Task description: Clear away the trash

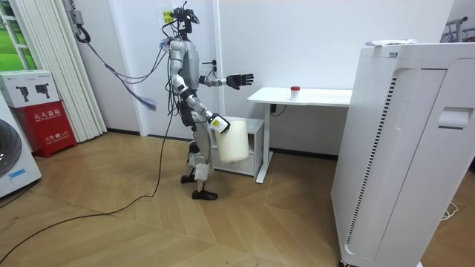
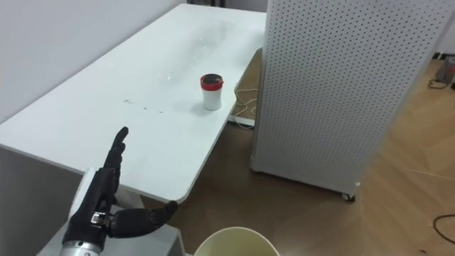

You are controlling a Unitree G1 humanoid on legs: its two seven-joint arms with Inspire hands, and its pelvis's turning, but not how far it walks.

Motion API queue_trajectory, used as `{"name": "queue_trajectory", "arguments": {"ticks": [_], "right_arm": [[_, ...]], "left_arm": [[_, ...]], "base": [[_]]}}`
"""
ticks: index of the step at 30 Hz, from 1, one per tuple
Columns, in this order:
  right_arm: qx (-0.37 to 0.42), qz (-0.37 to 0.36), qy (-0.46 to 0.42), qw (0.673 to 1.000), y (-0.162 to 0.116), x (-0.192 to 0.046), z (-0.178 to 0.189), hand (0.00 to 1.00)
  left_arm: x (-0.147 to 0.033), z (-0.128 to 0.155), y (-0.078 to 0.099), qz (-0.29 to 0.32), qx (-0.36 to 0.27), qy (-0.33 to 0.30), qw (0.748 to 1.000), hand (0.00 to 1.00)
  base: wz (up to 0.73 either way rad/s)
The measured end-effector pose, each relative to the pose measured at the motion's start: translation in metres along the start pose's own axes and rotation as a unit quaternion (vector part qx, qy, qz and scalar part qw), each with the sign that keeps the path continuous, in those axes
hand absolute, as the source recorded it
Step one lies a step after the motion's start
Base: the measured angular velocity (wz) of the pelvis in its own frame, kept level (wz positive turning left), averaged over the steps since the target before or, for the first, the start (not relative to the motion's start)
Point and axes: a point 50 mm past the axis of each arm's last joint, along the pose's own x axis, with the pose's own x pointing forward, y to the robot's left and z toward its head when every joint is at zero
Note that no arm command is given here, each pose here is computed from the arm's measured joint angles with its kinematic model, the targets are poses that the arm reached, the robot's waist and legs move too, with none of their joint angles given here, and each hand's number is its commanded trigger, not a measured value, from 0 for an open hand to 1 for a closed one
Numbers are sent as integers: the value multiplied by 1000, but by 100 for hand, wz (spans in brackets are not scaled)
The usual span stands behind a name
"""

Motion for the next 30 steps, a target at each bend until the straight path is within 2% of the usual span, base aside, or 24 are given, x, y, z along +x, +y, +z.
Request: {"name": "queue_trajectory", "arguments": {"ticks": [7,12,18,30], "right_arm": [[0,8,12,1000,6,-1,-5,100],[0,1,14,1000,5,-1,-5,100],[-1,0,31,1000,5,-2,-10,100],[-12,-2,29,999,0,-1,-6,100]], "left_arm": [[-7,-13,3,24,-3,31,999,0],[-8,-15,0,31,-43,28,998,0],[-13,-25,-3,33,-45,51,997,0],[-10,-22,2,40,-44,42,997,0]], "base": [[-39],[-30],[-47],[-8]]}}
